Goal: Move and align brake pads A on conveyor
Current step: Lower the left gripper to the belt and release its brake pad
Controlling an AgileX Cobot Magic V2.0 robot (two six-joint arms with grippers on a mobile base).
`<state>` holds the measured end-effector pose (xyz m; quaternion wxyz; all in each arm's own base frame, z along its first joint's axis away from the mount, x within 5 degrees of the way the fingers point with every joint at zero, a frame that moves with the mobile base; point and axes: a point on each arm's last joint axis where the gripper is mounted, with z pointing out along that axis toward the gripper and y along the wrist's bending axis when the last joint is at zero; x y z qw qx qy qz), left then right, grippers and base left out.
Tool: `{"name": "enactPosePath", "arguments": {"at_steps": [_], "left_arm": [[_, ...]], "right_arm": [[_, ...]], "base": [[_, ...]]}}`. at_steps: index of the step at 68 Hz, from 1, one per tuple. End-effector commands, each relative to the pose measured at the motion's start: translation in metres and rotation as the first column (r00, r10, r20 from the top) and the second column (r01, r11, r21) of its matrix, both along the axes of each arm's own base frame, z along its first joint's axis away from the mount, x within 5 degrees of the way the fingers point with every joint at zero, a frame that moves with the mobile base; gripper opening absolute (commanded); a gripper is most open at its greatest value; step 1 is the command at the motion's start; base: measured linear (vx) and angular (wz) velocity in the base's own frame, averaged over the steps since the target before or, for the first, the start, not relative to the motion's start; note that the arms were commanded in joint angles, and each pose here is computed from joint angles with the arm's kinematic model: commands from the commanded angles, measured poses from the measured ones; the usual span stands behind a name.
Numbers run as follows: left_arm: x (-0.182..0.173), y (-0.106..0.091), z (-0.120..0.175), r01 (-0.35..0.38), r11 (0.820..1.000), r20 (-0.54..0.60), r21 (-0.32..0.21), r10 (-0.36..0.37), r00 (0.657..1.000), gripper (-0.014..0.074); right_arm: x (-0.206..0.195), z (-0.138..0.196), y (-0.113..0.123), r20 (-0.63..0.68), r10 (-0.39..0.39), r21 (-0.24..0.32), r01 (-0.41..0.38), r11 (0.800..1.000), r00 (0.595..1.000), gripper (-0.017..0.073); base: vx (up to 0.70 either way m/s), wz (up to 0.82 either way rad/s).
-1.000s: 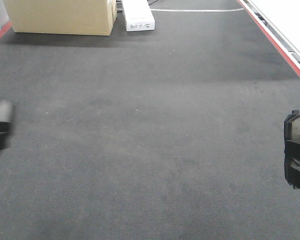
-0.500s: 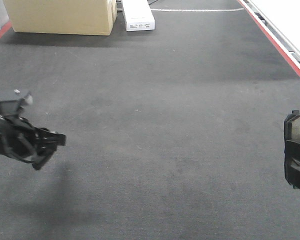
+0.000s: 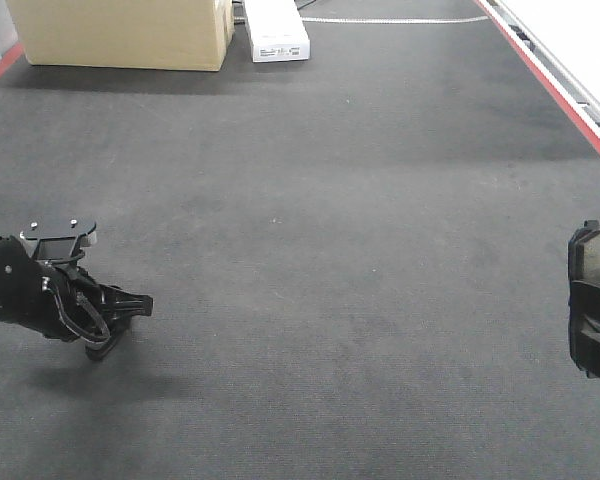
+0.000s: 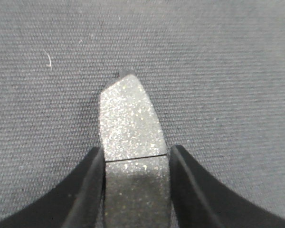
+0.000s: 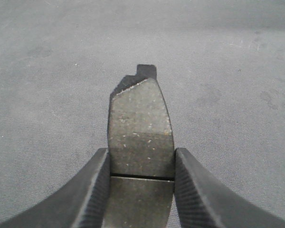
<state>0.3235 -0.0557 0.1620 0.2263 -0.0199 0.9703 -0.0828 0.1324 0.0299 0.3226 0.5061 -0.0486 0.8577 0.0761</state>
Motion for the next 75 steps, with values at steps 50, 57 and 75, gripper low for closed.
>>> {"name": "enactPosePath", "arguments": {"at_steps": [50, 57, 75], "left_arm": [[-0.022, 0.002, 0.106, -0.009, 0.997, 0.346, -0.072, 0.033, 0.938, 0.0440], [-0.052, 0.007, 0.133, -0.002, 0.997, 0.448, -0.083, 0.039, 0.893, 0.0391], [-0.129, 0.019, 0.160, 0.018, 0.995, 0.593, -0.098, 0.044, 0.804, 0.0152]], "right_arm": [[0.002, 0.018, 0.000, 0.121, 0.000, 0.023, -0.003, 1.000, 0.993, 0.0094], [0.002, 0.018, 0.000, 0.121, 0.000, 0.023, -0.003, 1.000, 0.993, 0.0094], [0.002, 0.018, 0.000, 0.121, 0.000, 0.023, -0.003, 1.000, 0.993, 0.0094]], "base": [[0.00, 0.00], [0.00, 0.00], [0.00, 0.00]]}}
